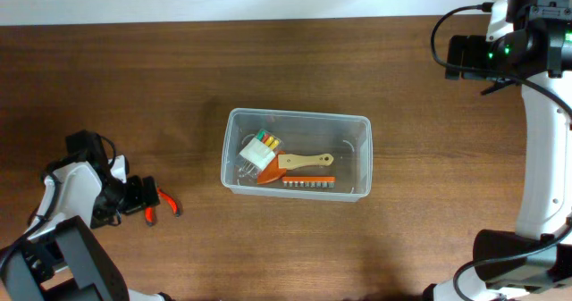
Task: Pack container
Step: 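Move the left gripper down over the red pliers, then close the left gripper on the red pliers' handles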
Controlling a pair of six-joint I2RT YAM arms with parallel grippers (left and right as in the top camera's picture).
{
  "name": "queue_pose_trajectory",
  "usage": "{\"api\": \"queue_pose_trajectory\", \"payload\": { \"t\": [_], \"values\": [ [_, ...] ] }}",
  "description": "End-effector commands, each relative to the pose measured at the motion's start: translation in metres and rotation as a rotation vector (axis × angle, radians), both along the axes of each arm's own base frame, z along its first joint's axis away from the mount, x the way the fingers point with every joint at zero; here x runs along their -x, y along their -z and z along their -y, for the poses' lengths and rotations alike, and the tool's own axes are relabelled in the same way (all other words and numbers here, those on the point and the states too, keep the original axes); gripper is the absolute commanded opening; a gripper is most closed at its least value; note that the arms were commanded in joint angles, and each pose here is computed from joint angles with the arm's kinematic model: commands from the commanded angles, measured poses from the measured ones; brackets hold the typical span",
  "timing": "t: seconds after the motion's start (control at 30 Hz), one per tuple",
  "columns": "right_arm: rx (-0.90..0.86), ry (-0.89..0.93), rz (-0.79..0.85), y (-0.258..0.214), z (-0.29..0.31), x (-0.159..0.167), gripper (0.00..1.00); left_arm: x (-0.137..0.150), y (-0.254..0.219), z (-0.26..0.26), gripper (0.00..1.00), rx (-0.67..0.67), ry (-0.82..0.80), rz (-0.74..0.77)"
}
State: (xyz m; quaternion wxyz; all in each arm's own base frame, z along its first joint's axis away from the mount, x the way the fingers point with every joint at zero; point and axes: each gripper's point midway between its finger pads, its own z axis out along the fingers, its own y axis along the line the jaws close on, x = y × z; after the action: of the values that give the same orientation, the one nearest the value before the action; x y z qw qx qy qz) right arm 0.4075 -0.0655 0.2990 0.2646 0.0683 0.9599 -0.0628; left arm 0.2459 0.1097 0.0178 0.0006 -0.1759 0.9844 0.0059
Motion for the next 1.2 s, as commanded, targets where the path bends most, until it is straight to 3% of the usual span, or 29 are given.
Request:
{"api": "queue_pose_trajectory", "payload": {
  "t": [0.0, 0.5, 0.6, 0.7, 0.8, 0.97, 1.17],
  "values": [
    [0.018, 0.003, 0.000, -0.001, 0.003, 0.000, 0.99, 0.003, 0.009, 0.000, 0.99, 0.002, -0.009, -0.010],
    [0.018, 0.003, -0.001, -0.001, 0.003, 0.000, 0.99, 0.005, 0.044, 0.001, 1.00, 0.036, -0.009, -0.087],
    [0.018, 0.003, -0.001, -0.001, 0.003, 0.000, 0.99, 0.006, 0.044, 0.003, 0.89, 0.048, -0.009, -0.090],
    [0.018, 0.003, -0.001, -0.001, 0.003, 0.000, 0.99, 0.005, 0.044, 0.005, 0.67, 0.055, -0.010, -0.086],
    [0.018, 0.003, -0.001, -0.001, 0.003, 0.000, 0.99, 0.005, 0.044, 0.005, 0.62, 0.055, -0.010, -0.085],
    [0.017, 0.003, 0.000, -0.001, 0.003, 0.000, 0.98, 0.004, 0.044, 0.007, 0.39, 0.069, -0.011, -0.078],
    [0.018, 0.003, 0.000, -0.001, 0.003, 0.000, 0.99, -0.005, 0.044, 0.012, 0.29, 0.104, -0.013, -0.036]
  ]
}}
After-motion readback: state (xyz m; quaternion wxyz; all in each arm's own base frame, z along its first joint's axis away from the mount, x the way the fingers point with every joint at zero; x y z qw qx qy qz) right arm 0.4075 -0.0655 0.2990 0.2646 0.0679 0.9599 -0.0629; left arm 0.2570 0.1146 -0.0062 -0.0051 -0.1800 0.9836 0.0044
